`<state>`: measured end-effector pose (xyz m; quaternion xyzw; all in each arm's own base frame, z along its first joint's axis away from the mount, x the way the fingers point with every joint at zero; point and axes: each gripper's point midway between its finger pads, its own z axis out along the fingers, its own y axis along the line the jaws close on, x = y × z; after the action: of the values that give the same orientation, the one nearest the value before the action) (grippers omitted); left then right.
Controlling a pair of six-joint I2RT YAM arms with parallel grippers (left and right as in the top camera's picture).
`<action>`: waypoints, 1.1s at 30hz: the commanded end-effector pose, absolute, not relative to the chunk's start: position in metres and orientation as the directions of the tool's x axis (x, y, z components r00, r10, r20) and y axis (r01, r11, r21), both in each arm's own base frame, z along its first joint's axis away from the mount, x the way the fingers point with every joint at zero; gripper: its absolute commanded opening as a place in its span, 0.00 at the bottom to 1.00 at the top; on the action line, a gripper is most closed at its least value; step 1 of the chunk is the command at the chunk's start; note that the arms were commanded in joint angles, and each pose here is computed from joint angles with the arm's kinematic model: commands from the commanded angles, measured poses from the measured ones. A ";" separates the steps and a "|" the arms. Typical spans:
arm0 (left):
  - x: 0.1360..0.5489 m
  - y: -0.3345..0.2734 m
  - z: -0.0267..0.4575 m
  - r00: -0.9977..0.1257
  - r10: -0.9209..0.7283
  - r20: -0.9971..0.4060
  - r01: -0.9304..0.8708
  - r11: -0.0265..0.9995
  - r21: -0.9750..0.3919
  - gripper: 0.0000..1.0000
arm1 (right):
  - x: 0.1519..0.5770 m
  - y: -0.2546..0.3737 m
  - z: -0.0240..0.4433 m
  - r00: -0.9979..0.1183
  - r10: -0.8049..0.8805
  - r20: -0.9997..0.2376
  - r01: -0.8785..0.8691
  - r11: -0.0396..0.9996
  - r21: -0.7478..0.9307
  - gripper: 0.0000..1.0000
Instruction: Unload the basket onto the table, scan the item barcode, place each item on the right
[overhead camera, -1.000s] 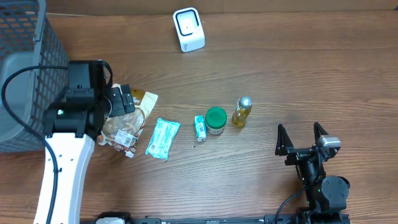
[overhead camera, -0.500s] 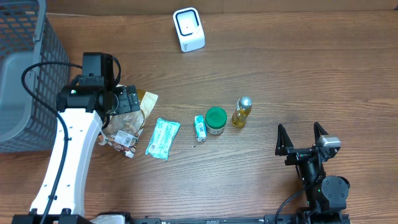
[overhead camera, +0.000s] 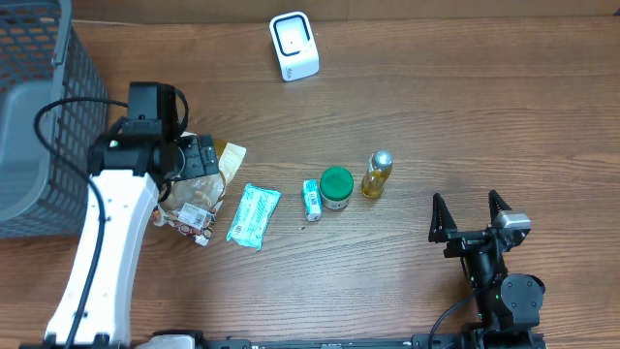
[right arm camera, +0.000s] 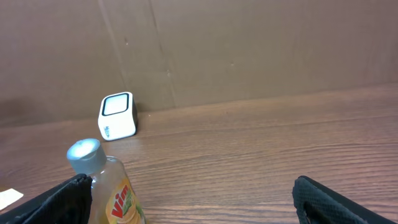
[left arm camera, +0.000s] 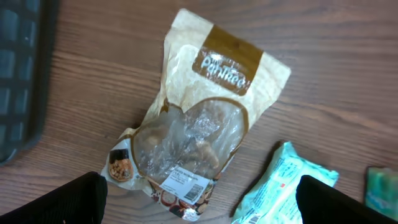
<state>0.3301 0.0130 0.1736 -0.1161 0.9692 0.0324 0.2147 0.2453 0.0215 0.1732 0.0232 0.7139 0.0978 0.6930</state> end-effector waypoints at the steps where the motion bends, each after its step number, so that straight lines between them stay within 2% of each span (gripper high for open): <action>1: 0.318 0.013 0.226 -0.787 -0.251 -0.564 -0.263 0.963 -0.061 1.00 | 0.245 0.022 0.170 -0.040 0.172 -0.984 -0.103 0.979 0.175 1.00; 8: 0.269 0.023 0.312 -0.568 -0.252 -0.784 -0.271 0.956 -0.111 1.00 | 0.245 0.022 0.170 -0.040 0.172 -0.984 -0.104 0.979 0.175 1.00; 13: 0.231 0.045 0.340 -0.459 -0.235 -0.857 -0.351 0.934 -0.068 0.99 | 0.245 0.022 0.170 -0.040 0.172 -0.984 -0.103 0.979 0.175 1.00; 18: 0.214 0.049 0.338 -0.466 -0.234 -0.854 -0.374 0.926 -0.049 1.00 | 0.245 0.022 0.170 -0.040 0.172 -0.984 -0.103 0.979 0.175 1.00; 33: 0.205 0.051 0.325 -0.522 -0.232 -0.821 -0.381 0.924 -0.019 1.00 | 0.245 0.022 0.170 -0.040 0.172 -0.984 -0.103 0.979 0.175 1.00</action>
<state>0.2078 0.0463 0.3230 -0.1690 0.8717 0.0728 0.4542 0.2453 0.0215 0.1731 0.0231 0.7141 0.0976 0.6928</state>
